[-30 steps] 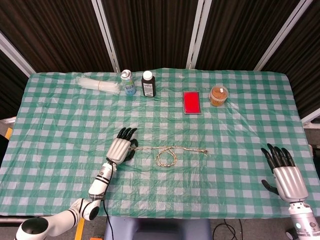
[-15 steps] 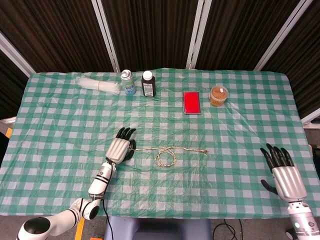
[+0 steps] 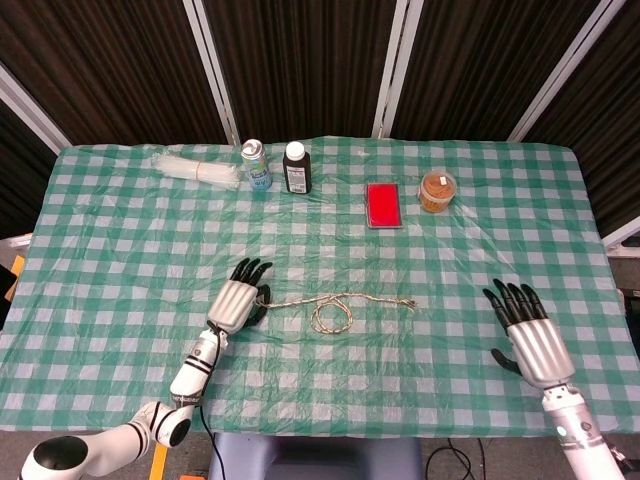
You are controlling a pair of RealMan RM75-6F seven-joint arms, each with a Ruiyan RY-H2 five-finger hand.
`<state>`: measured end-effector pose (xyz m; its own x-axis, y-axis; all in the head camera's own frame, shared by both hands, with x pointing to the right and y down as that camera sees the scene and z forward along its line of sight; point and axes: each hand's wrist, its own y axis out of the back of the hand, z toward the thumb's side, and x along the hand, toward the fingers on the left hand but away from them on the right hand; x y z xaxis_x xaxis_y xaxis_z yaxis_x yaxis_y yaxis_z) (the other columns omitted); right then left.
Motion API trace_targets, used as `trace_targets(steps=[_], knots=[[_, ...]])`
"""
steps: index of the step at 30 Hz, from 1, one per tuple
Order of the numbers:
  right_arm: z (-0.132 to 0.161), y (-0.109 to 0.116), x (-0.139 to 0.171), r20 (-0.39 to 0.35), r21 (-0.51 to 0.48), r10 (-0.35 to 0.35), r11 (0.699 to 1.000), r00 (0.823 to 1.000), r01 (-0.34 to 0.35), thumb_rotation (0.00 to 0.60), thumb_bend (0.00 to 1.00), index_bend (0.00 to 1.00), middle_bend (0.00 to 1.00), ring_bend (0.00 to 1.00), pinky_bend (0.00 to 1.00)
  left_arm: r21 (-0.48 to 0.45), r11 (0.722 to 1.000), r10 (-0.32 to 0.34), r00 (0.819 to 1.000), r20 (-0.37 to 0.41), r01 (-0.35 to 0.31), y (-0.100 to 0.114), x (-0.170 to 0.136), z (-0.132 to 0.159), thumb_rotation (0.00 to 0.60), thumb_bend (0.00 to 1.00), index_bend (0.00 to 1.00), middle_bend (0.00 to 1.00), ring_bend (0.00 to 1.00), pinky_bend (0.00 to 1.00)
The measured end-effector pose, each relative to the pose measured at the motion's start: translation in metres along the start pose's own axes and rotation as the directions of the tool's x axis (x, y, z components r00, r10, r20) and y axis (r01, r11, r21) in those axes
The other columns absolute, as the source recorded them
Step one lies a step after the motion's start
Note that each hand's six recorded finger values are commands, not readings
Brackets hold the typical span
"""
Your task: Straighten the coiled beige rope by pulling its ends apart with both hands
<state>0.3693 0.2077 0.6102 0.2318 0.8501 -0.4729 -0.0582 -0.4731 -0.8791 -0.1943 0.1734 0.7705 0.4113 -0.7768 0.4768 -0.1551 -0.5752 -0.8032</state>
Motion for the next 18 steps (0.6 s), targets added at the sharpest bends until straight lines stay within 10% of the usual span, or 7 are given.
trace_targets(steps=[9,18], knots=[[0.066,-0.021,-0.079,-0.134,0.021,-0.010,1.000,0.991,0.013,0.600,0.33,0.53,0.00,0.00,0.00,-0.011,1.000,0.007,1.000,0.012,-0.007,0.008,-0.014,0.000,0.600,0.46,0.63,0.09,0.00,0.02],[0.093,-0.052,-0.127,-0.111,0.094,0.026,0.995,0.993,-0.015,0.600,0.37,0.56,0.00,0.00,0.00,-0.006,1.000,0.012,1.000,0.001,-0.012,0.015,-0.018,-0.008,0.600,0.46,0.63,0.09,0.00,0.02]])
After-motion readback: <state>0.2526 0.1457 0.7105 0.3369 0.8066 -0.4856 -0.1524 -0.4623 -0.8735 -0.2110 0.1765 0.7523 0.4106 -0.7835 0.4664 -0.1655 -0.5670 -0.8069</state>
